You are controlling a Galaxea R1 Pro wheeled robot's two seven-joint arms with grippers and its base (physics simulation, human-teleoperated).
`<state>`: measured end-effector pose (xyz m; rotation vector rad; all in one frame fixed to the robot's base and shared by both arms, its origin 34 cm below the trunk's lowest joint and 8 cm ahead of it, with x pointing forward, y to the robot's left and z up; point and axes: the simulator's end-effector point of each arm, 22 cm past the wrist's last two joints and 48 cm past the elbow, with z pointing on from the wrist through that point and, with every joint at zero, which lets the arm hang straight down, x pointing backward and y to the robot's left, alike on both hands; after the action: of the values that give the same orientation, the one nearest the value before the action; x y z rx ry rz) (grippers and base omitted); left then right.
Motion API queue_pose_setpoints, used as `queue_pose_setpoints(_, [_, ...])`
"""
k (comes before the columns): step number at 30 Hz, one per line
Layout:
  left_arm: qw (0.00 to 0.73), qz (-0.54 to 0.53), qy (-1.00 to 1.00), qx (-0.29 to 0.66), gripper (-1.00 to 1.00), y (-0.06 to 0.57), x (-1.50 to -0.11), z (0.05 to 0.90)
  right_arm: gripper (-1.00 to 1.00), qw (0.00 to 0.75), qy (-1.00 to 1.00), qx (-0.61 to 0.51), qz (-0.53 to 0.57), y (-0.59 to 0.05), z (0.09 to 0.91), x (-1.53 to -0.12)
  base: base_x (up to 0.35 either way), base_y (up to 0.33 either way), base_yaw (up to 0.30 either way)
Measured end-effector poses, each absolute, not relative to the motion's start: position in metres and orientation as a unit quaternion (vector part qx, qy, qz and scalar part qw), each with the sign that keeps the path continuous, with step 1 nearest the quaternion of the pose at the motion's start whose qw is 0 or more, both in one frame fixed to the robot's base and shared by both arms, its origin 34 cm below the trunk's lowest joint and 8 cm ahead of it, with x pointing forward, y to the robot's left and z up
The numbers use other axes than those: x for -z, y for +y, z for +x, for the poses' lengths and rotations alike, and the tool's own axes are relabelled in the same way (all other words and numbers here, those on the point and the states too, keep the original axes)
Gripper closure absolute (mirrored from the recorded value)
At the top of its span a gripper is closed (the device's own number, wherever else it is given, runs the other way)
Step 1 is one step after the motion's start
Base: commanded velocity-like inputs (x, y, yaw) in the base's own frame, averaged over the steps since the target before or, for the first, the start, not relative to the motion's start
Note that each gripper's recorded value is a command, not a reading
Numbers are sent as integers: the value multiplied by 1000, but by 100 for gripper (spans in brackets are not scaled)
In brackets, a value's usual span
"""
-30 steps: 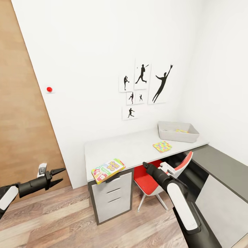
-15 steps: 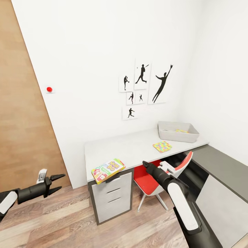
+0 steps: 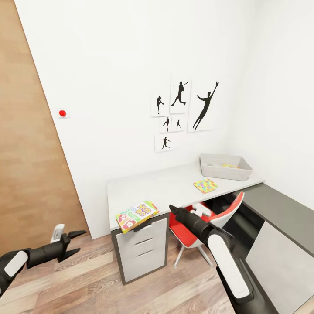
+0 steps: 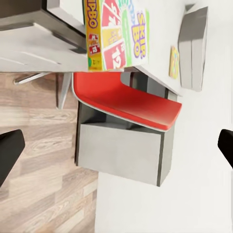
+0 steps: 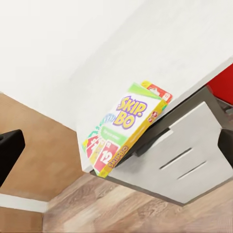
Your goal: Put all the toys in the child's room - the three board games (two on the bed and one on the table), the two jigsaw puzzles on the table, and the tennis ball on the table - inside the toy box on the table in the child's room.
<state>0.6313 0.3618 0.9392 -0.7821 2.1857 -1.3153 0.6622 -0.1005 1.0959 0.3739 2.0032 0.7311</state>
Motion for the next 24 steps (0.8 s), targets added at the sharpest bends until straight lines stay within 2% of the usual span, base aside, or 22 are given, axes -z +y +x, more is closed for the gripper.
queue_pose_setpoints(24, [264,-277,788,481,-100,355,-942,642,-100,473,788,-381,100,-63,652,-1121,0,0,0])
